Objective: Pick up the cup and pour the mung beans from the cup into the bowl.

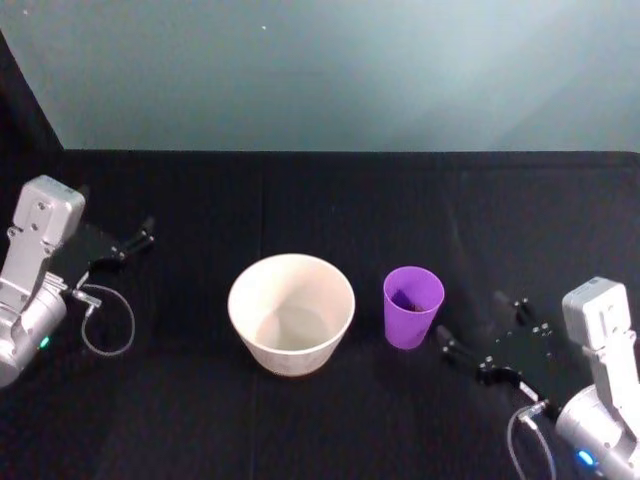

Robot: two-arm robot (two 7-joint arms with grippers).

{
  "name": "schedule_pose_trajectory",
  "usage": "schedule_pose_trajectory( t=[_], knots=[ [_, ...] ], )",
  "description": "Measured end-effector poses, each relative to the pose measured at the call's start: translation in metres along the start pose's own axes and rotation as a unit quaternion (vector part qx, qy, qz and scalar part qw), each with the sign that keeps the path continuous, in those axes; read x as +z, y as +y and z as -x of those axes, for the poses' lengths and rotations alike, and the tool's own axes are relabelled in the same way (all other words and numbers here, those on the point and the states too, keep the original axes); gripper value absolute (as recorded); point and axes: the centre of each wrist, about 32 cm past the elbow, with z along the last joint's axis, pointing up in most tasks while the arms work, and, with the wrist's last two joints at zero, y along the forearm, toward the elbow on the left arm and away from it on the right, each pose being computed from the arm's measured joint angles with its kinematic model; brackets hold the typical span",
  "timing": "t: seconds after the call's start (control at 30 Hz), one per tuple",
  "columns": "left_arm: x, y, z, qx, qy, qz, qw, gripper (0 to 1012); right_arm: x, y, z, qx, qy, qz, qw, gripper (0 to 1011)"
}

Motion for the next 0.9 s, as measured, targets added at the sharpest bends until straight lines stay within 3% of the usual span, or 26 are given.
schedule_pose_trajectory(
  t=[0.27, 0.9],
  knots=[
    [0.0000, 0.0000, 0.0000, 0.000, 0.000, 0.000, 1.0000, 1000, -0.001, 0.006, 0.014, 0.022, 0.023, -0.019, 0.9993, 1003],
    [0.0000, 0.0000, 0.0000, 0.000, 0.000, 0.000, 1.0000, 1000, -0.007, 0.035, 0.021, 0.040, 0.038, -0.043, 0.9976, 1003]
  ],
)
